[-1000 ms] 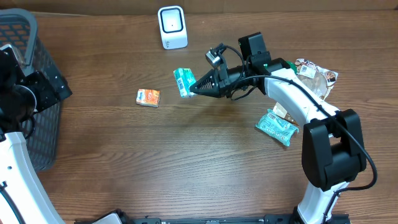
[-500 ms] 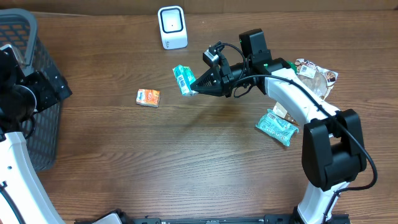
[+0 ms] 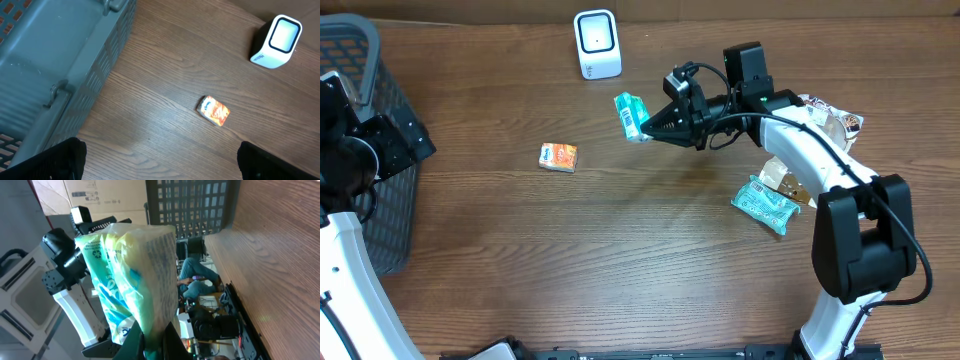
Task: Scan the item barcode
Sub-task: 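Carry the Kleenex packet toward the white scanner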
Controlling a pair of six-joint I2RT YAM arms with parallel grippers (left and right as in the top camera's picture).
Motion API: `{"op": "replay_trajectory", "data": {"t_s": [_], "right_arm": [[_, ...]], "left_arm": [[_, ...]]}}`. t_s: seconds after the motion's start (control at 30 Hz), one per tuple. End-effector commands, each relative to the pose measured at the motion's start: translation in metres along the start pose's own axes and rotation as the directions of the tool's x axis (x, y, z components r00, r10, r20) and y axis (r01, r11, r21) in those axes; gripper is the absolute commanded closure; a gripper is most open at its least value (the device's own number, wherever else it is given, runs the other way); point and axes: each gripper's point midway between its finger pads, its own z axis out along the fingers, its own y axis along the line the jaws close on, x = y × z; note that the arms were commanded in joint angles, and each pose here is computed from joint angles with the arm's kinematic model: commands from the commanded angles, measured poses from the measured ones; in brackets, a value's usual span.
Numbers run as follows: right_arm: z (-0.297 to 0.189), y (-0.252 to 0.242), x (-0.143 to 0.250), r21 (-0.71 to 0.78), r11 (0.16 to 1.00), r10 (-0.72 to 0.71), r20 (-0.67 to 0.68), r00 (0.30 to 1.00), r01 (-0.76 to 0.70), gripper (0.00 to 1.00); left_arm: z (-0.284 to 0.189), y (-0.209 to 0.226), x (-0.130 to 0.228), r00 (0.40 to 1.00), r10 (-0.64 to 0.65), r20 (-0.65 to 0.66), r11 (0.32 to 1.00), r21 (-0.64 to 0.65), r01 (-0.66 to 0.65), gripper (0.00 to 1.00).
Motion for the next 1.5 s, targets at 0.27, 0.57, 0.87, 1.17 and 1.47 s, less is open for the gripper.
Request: {"op": "replay_trajectory", "data": {"t_s": [0.27, 0.57, 0.87, 1.17, 1.47], "right_arm": [[-0.002, 0.023, 0.001, -0.025, 0.994, -0.109, -0.017, 0.994, 0.109, 0.96], [-0.002, 0.017, -0.01, 0.028, 0.987, -0.157, 0.03, 0.987, 0.157, 0.96], [-0.007, -0.028, -0.019, 0.226, 0.973, -0.089, 0.144, 0.986, 0.055, 0.96], [-0.038, -0.094, -0.017, 0.601, 0.785, -0.027, 0.273, 0.962, -0.149, 0.96], [-0.09, -0.027, -0.043, 0.9, 0.398, -0.299, 0.311, 0.902, -0.178, 0.96]], "left_arm": [[-0.001, -0.001, -0.002, 1.0, -0.006, 0.006, 1.0, 0.008, 0.006, 0.0], [-0.001, -0.001, -0.002, 1.0, -0.006, 0.006, 1.0, 0.008, 0.006, 0.0], [-0.001, -0.001, -0.002, 1.0, -0.006, 0.006, 1.0, 0.008, 0.006, 0.01], [-0.001, -0.001, -0.002, 1.0, -0.006, 0.006, 1.0, 0.008, 0.006, 0.0], [-0.001, -0.001, -0.002, 1.0, -0.006, 0.006, 1.0, 0.008, 0.006, 0.0]]}}
